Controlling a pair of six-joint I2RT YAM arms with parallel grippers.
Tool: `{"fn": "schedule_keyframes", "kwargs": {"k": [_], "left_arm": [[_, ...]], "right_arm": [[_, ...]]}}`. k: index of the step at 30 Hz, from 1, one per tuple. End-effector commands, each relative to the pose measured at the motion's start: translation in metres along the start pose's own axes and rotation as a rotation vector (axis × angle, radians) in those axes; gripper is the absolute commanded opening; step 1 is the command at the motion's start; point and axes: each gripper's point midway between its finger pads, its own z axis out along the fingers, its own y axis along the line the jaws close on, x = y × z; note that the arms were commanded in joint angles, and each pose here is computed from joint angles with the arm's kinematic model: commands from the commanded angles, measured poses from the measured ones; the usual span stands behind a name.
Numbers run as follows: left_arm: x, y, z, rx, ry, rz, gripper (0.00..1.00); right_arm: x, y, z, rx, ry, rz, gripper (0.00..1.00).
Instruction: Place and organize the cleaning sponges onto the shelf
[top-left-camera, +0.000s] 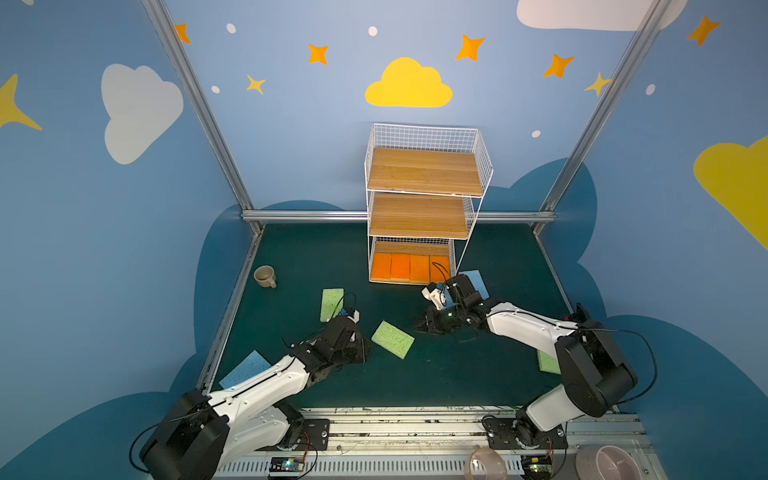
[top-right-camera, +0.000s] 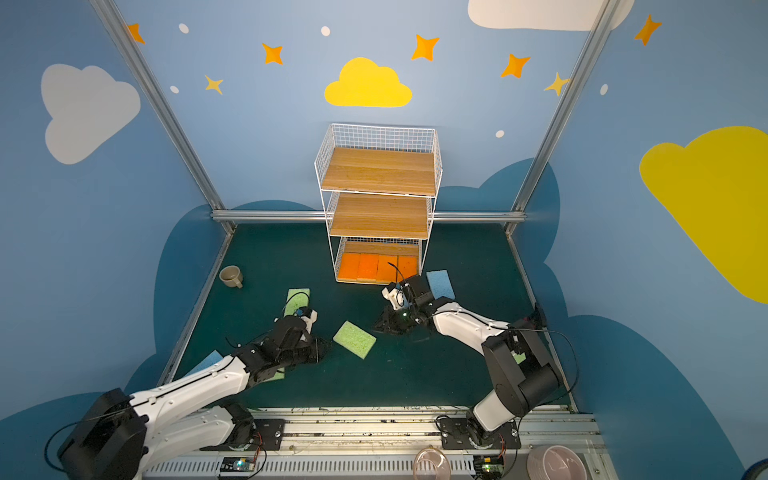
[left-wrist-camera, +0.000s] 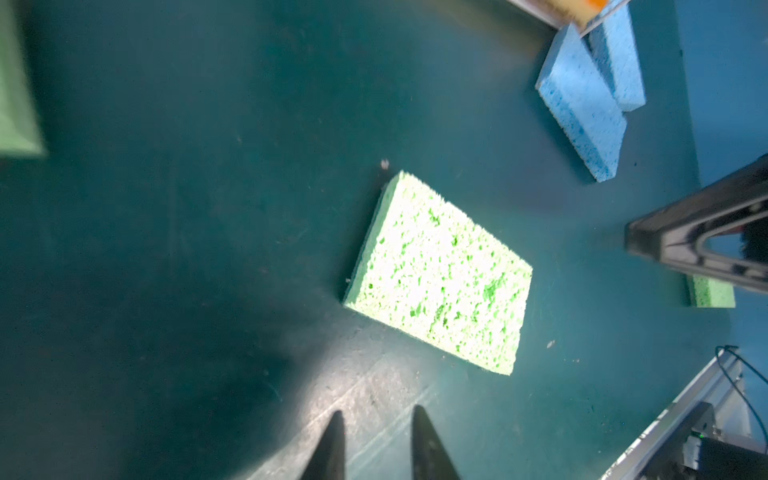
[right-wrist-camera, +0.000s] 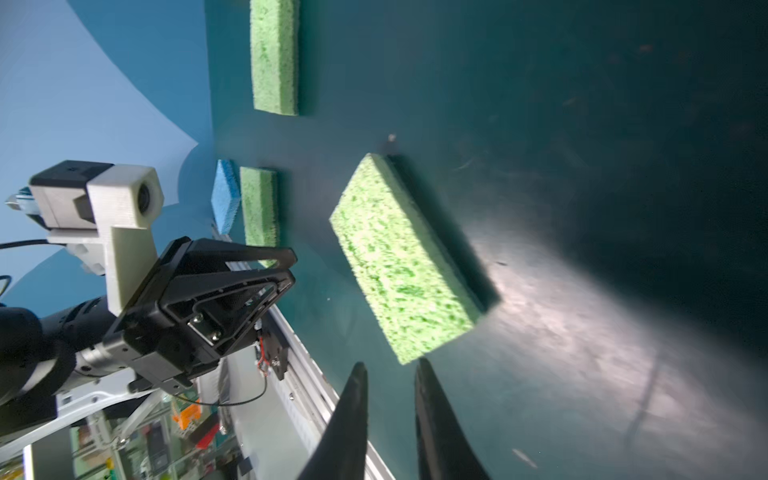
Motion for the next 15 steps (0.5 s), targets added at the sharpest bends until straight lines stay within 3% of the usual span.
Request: {"fn": "schedule_keyframes", "kwargs": {"k": [1, 6, 15], "left_arm": [[0.001, -0.016, 0.007, 0.087, 0.024, 0.022, 0.22], [0.009, -0.021, 0.016, 0.100, 0.024, 0.033, 0.21], [0.006, -0.020, 0.039, 0.059, 0.052, 0.043, 0.21]], "right_arm": [[0.007, 0.002, -0.012, 0.046, 0.015, -0.076, 0.26], [0.012, 0.006, -0.025, 0.047, -0.008, -0.162, 0.31], [0.013, 0.011, -0.039, 0.066, -0.052, -0.214, 0.27]]}}
